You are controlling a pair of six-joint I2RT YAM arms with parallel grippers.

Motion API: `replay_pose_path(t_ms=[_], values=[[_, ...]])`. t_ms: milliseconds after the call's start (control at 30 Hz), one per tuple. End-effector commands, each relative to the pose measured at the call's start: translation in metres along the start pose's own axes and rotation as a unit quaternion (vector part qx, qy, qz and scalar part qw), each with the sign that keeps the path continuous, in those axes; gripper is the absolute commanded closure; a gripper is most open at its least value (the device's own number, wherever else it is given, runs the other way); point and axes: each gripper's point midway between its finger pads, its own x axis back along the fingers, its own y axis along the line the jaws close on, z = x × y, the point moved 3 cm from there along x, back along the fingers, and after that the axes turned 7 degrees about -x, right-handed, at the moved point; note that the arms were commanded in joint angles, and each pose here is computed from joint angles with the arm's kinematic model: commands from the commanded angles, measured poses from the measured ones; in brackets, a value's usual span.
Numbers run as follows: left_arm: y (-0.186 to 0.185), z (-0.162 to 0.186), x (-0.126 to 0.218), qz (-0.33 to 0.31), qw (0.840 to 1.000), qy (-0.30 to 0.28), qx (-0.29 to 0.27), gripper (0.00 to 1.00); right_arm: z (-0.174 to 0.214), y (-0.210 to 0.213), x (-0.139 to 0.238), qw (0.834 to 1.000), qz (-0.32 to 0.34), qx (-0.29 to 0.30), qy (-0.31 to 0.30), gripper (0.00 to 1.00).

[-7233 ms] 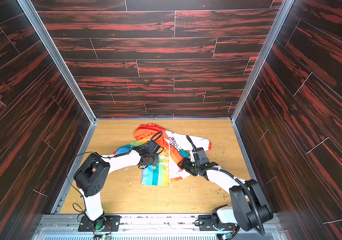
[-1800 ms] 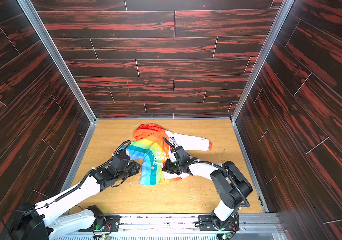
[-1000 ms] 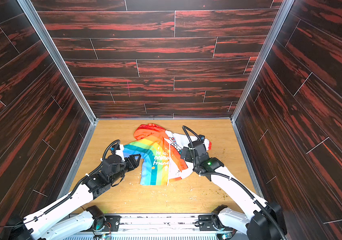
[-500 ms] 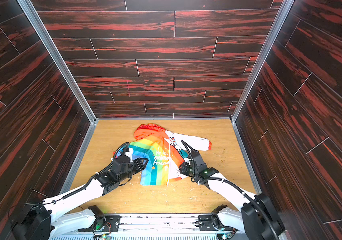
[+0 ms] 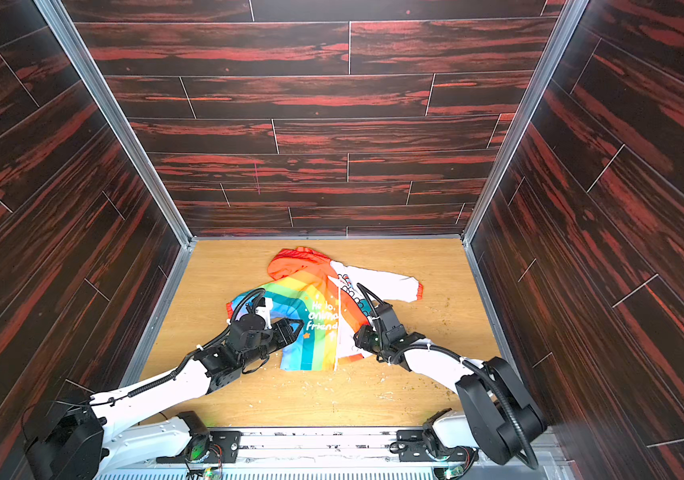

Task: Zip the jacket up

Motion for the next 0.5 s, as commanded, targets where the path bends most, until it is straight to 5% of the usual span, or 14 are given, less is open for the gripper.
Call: replay_pose_path(t_ms=[0,467], values=[[-0.004,-0.003,0.004,0.009,1.0,-0.009,0.004,0.44,-0.008,0.0,-0.008,1.0,0.001,-0.014,-0.01,0.51],[-0.004,-0.003,0.005,0.006,1.0,-0.01,0.003,0.44,-0.006,0.002,-0.021,1.0,-0.012,-0.024,0.009,0.61]])
